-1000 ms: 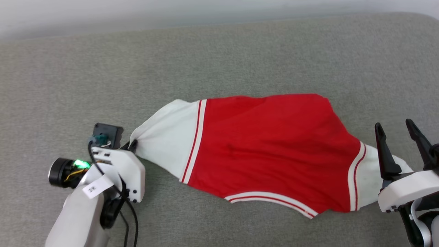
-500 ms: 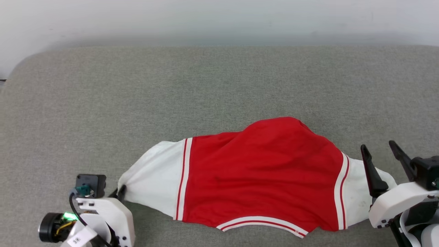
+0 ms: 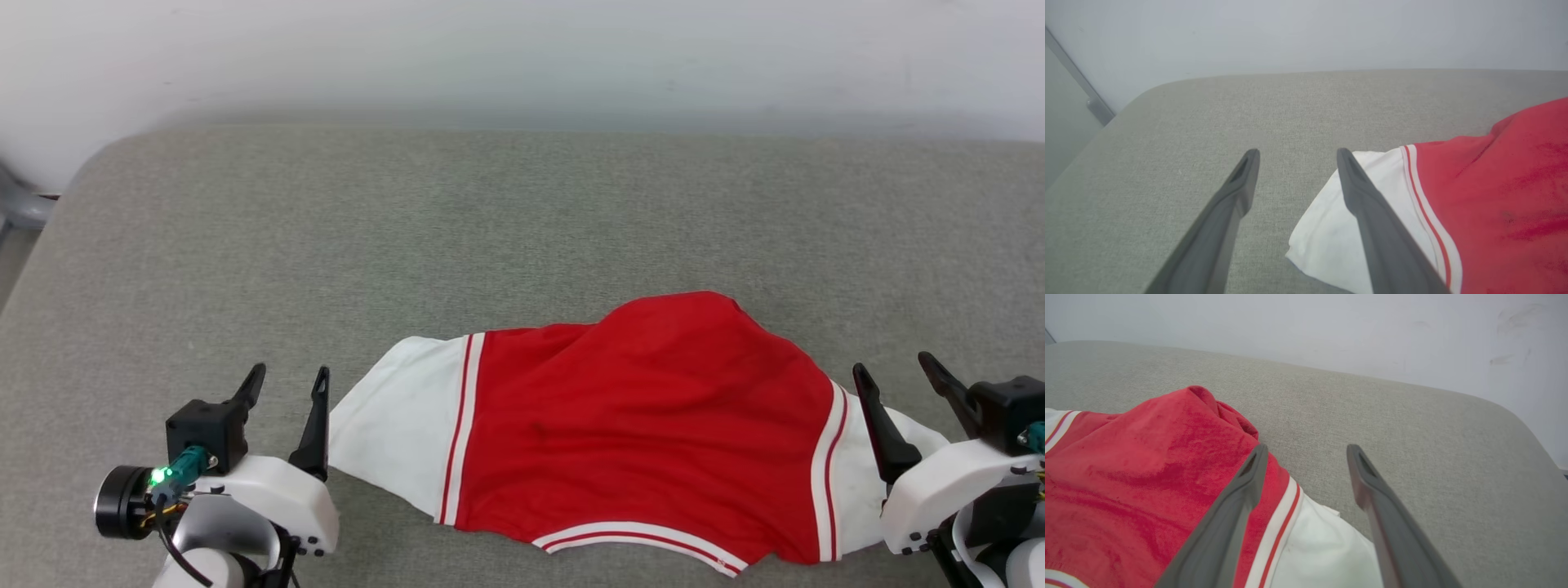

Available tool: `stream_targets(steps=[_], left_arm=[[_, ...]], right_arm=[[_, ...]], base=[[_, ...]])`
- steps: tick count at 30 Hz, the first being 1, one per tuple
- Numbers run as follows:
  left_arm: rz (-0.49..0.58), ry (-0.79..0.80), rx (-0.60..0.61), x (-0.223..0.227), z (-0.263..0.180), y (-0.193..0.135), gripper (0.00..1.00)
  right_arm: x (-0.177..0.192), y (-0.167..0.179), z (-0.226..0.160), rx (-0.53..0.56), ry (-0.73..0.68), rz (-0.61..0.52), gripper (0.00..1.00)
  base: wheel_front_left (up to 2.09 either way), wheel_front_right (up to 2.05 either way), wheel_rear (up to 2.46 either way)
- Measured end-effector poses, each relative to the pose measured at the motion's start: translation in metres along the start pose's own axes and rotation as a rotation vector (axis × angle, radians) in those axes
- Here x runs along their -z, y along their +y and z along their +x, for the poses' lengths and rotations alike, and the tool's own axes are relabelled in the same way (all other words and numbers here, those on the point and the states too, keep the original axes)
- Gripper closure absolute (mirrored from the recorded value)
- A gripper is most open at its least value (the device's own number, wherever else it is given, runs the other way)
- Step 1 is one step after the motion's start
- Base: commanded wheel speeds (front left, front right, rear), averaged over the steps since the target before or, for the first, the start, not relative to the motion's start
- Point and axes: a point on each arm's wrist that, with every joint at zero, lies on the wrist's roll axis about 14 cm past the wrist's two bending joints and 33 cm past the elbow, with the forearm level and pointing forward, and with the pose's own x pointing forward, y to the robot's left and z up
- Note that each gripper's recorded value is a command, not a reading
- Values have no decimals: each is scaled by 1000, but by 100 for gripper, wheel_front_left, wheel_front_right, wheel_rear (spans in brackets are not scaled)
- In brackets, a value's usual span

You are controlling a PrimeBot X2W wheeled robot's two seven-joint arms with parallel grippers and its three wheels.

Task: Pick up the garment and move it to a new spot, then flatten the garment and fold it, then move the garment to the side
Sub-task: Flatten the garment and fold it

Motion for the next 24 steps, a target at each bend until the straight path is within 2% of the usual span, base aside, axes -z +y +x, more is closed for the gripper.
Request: stream_targets(steps=[3, 6, 13, 19, 24], left_arm=[[-1, -103, 6, -19, -4, -3, 0], [1, -153, 0, -26, -11, -3, 0], [-6, -140, -33, -14, -27, 8, 0], [-14, -117, -64, -4, -35, 16, 0], [-17, -114, -96, -1, -37, 24, 0]], right_arm=[[-4, 8, 3, -44, 18, -26, 0], [-8, 29, 10, -136, 57, -49, 0], [-10, 76, 34, -348, 239, -159, 0], [16, 105, 51, -464, 411, -286, 0], [41, 108, 67, -481, 503, -362, 0]], base=[[0, 0, 0], [0, 0, 0], [0, 0, 0], [0, 0, 0], [0, 0, 0]])
